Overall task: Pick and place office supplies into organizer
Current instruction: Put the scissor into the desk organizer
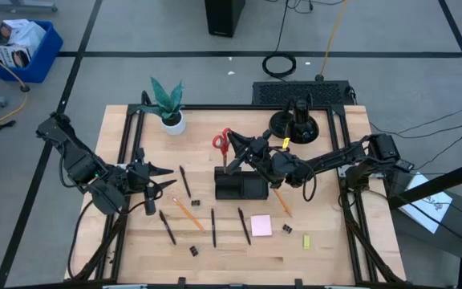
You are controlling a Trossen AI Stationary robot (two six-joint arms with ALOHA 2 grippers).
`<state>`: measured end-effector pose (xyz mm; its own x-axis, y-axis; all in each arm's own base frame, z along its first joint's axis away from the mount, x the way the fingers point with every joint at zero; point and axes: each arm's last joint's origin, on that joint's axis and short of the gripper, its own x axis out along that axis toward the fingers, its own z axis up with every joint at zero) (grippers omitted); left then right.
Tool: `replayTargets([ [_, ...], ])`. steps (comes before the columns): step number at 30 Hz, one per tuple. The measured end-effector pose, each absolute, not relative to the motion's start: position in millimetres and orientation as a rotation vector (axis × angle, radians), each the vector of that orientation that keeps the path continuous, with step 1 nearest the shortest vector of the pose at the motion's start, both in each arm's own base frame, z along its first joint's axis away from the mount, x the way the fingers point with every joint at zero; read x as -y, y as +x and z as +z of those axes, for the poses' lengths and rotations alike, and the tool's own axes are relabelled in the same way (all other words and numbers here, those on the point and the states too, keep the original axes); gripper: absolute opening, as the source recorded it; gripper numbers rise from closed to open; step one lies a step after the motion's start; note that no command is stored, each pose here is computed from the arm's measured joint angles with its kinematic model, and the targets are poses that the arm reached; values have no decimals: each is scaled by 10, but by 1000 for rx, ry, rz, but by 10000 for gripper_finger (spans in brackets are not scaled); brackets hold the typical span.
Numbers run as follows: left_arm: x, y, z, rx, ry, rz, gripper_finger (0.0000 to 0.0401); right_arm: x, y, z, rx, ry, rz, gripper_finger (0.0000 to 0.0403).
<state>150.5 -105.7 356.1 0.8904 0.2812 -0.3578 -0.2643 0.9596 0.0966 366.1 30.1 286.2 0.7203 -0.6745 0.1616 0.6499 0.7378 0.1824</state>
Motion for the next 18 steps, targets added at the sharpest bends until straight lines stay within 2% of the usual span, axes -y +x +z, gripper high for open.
replayTargets([
  [18, 1056, 1503, 3557, -382, 50, 284, 127, -353, 3754, 2613, 136, 42, -820, 15],
])
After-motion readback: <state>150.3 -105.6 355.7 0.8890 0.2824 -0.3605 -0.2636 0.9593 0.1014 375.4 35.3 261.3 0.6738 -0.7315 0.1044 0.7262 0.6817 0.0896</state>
